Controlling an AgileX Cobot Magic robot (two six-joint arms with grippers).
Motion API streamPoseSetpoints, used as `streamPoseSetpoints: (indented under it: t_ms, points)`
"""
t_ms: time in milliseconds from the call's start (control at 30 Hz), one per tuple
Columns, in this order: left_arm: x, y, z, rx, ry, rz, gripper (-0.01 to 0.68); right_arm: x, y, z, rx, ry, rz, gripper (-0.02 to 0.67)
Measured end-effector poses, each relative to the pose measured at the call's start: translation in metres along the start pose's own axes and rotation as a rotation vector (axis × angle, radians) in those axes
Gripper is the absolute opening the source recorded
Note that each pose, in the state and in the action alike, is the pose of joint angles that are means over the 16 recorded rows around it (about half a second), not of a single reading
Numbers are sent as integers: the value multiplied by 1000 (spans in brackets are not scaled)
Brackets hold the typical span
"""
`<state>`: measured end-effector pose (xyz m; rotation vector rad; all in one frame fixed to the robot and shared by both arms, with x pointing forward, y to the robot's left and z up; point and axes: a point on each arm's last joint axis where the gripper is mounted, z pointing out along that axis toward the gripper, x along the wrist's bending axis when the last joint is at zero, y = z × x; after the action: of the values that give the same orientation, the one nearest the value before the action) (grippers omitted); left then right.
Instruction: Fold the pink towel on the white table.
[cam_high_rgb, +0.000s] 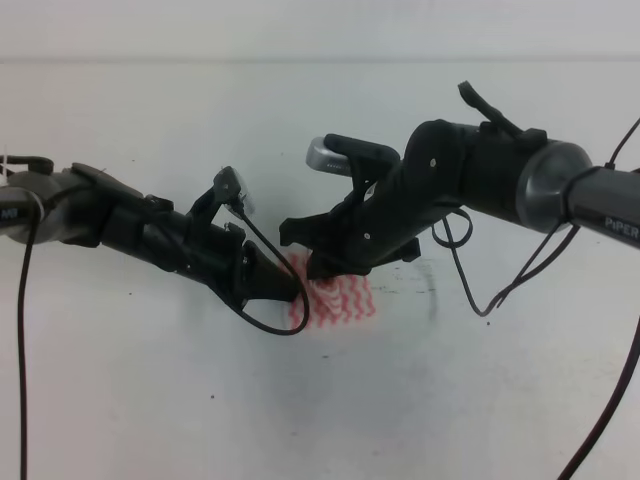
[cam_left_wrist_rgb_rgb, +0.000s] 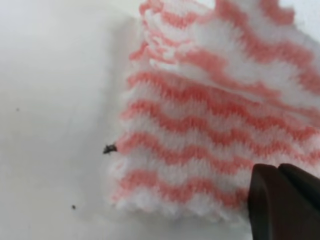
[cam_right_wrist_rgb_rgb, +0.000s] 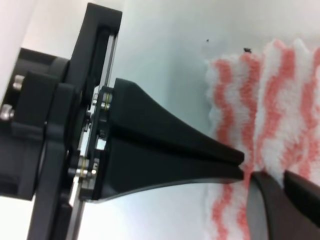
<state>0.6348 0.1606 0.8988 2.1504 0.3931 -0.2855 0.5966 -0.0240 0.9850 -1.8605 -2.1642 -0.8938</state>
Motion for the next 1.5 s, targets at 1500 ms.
streamPoseSetpoints:
  t_ms: [1500]
  points:
    - [-1, 6, -14, -54, -45, -30, -5, 1, -1, 7, -27, -27, -51, -16]
